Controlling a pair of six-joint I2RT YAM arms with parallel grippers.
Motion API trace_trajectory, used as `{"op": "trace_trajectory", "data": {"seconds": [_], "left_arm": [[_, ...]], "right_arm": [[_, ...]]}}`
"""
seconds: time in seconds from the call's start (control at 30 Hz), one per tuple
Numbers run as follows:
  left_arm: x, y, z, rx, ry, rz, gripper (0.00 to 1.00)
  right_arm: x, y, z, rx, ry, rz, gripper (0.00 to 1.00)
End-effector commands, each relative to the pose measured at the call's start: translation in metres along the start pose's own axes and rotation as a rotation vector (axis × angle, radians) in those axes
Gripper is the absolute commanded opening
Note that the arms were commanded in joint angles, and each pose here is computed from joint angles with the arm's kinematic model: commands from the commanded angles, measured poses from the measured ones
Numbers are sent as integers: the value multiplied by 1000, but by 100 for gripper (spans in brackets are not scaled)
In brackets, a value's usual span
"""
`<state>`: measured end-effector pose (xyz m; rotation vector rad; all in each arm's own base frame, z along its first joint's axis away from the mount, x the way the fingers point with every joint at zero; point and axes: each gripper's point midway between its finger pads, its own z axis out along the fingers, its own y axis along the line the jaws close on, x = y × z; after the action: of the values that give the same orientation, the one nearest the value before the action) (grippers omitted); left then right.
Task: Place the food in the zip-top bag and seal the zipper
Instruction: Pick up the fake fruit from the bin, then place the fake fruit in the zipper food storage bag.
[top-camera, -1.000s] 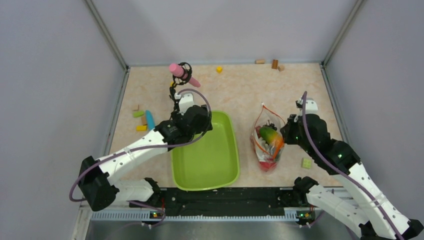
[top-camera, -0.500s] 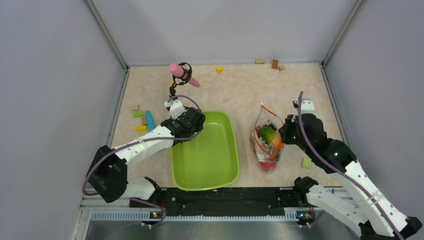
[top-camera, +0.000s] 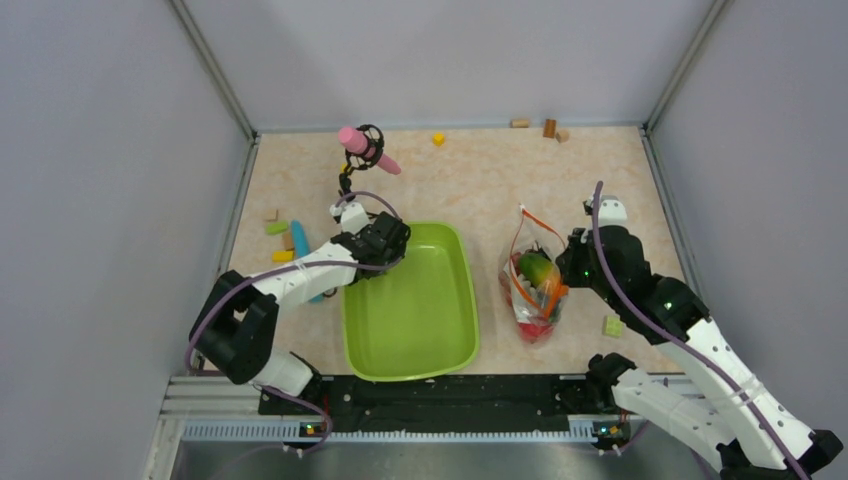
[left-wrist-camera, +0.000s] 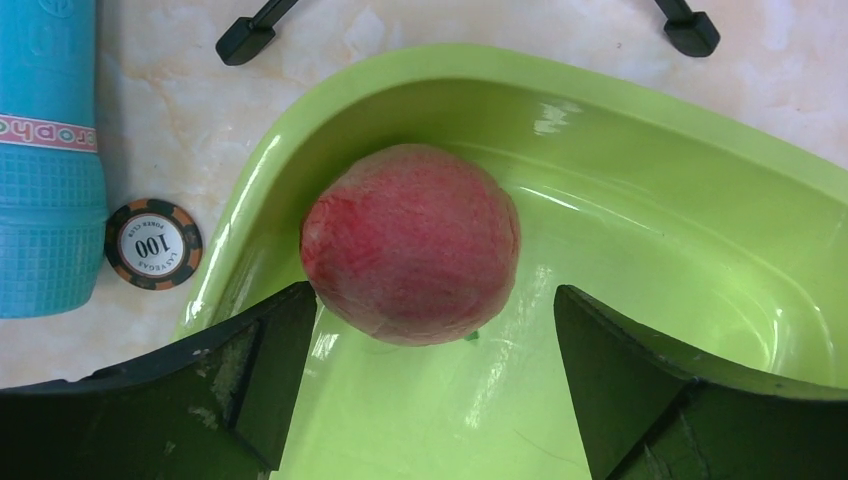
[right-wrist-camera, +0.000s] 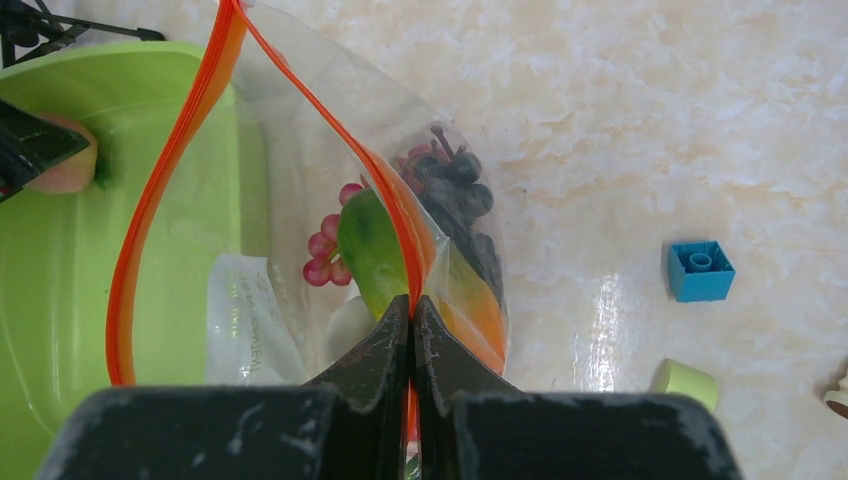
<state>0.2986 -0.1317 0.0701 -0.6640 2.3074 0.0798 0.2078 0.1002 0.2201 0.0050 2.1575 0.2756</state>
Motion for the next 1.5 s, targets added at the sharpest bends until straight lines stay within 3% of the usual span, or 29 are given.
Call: {"op": "trace_trajectory", "data": {"seconds": [0.0,0.23,0.47,0.73,0.83,1.0,1.3,1.47], "left_arm": [[-1,-4,9,2,-12,-25,93],[3,-12,13,24,12,-14,74],[4,-18,9,63,30,0,39],[2,-34,-18,199,86,18,17],[0,-51,-38,316,112,58,4],[-4,-86,-89,614,107,157,3],[4,-158,-275,1578,63,447,0],[18,-181,-326,1709,54,593,0]], "right_arm": [[-4,3,1,-6,-18,10,0],[-5,3,0,-6,-23,12,0],[-4,3,-1,-11,-21,14,0],[-4,6,-2,-24,-17,16,0],[-5,6,-2,-24,-20,13,0],[-8,8,-3,-31,-21,19,0],[-7,16,-2,-68,-9,27,0],[-8,20,-4,-93,-12,21,0]]}}
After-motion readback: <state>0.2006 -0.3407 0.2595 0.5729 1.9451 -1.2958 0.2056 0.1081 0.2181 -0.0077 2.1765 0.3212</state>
